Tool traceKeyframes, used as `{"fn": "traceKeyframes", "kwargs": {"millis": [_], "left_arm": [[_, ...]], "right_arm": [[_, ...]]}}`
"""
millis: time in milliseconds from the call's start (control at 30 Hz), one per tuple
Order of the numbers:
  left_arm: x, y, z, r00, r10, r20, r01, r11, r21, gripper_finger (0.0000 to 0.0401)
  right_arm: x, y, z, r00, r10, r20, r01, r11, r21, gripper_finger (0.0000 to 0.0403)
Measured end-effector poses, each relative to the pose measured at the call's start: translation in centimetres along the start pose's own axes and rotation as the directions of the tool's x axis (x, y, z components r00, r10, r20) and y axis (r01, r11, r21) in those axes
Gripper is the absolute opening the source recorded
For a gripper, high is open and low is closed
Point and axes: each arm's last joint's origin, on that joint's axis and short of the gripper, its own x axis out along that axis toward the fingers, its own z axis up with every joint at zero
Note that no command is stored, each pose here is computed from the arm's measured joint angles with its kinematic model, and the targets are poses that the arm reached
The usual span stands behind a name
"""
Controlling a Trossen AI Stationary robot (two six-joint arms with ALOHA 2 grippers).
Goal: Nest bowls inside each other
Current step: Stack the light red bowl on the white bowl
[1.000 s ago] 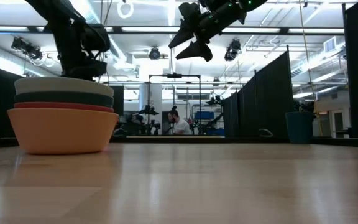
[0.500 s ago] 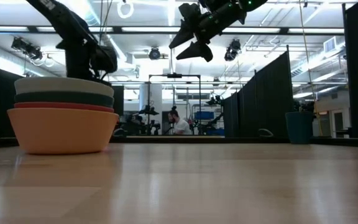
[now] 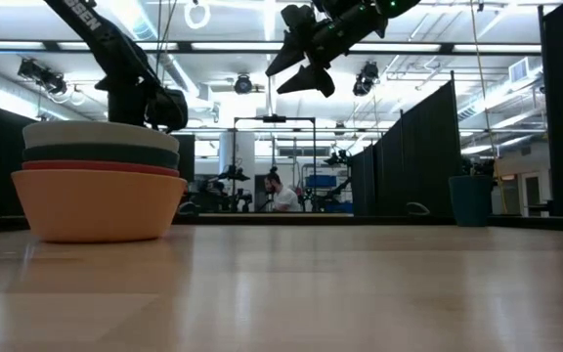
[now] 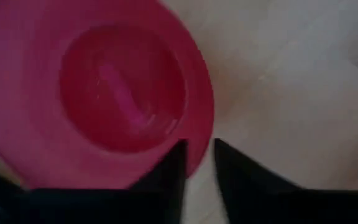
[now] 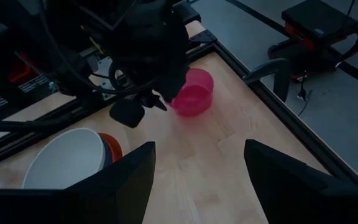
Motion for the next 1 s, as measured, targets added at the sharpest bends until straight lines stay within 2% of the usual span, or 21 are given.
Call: {"fn": "traceKeyframes", "kwargs": {"millis": [300, 567, 733, 867, 900, 1000], "left_arm": [[-5.1, 0.2, 0.7, 0.994, -0.025, 0.103, 0.025, 1.000, -0.005, 0.0043], [-10.4, 0.3, 0.3, 0.979, -0.051, 0.196, 0.051, 0.999, 0.001, 0.0000], [-15.5, -1.0, -1.7, 0.962, -0.143, 0.234, 0.122, 0.987, 0.103, 0.0000], [-18.9, -3.2, -3.7, 0.911, -0.285, 0.300, 0.214, 0.945, 0.249, 0.0000], [-19.6, -3.8, -4.2, 0.899, -0.304, 0.314, 0.222, 0.936, 0.273, 0.0000], [-19.6, -5.7, -4.0, 0.911, -0.299, 0.284, 0.200, 0.922, 0.331, 0.0000]], "right_arm": [[0.0, 0.0, 0.0, 1.000, -0.001, 0.001, 0.001, 1.000, 0.000, 0.0233], [0.0, 0.0, 0.0, 1.000, -0.005, 0.002, 0.005, 1.000, 0.000, 0.0233], [-0.1, -0.4, 0.1, 1.000, -0.015, 0.005, 0.015, 1.000, 0.004, 0.0233], [-0.3, -1.2, 0.3, 0.999, -0.033, 0.011, 0.033, 0.999, 0.015, 0.0233], [-0.3, -1.3, 0.3, 0.999, -0.036, 0.012, 0.036, 0.999, 0.016, 0.0233], [-0.3, -1.5, 0.3, 0.999, -0.040, 0.013, 0.040, 0.999, 0.019, 0.0233]]}}
